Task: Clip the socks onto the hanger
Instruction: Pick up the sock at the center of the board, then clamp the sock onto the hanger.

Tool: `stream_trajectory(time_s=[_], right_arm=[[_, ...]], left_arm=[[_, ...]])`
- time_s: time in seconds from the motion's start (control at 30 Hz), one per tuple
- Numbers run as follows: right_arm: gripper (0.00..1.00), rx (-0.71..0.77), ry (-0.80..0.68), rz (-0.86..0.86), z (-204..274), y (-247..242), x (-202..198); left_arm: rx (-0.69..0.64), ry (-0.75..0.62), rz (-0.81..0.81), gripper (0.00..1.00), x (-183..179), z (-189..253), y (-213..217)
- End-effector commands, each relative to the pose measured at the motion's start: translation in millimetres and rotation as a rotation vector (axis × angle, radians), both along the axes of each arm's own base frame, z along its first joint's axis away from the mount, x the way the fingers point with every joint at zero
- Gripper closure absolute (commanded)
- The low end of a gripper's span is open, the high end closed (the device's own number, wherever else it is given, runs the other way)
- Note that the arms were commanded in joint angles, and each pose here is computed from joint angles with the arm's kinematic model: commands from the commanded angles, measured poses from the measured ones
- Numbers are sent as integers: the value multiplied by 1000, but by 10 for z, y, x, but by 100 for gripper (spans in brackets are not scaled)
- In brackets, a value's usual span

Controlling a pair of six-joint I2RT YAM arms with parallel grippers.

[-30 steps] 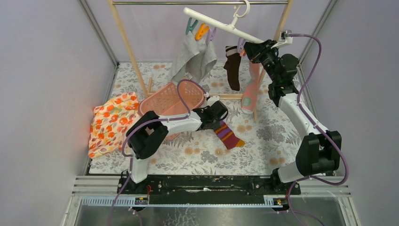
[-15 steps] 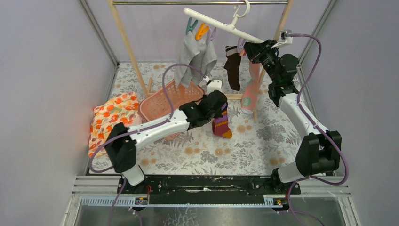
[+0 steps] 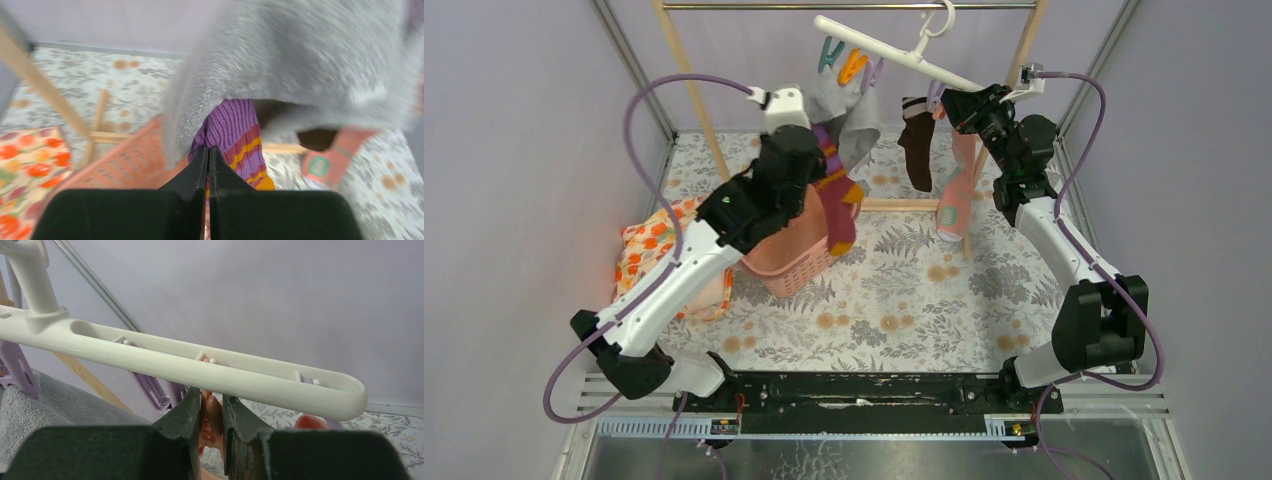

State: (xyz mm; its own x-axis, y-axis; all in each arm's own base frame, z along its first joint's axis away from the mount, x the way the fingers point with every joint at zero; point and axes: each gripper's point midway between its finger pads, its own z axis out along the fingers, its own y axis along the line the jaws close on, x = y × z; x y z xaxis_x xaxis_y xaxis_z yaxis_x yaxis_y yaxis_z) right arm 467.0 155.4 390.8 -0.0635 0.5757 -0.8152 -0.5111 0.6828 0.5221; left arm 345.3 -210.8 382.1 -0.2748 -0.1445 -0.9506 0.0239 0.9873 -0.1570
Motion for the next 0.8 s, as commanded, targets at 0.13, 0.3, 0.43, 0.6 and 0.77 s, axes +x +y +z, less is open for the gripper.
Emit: stream_trajectory(time_s=[0.13,0.3,0.43,0.6,0.77], right_arm=[[100,-75,369,64,-1211,72,24],[100,-77,368,58,-1207,63,21],[100,-74,366,58,-1202,60,34],[100,-74,368,59,-1209,66,33],[100,-72,373,59,-1235,67,45]], left_arm=[[75,-101,253,100,67,504,905],[55,-147,274,100,24,739,989],[30,-152,210,100,42,792,856],[81,-127,251,100,105,678,883],[85,-109,214,100,135,552,775]])
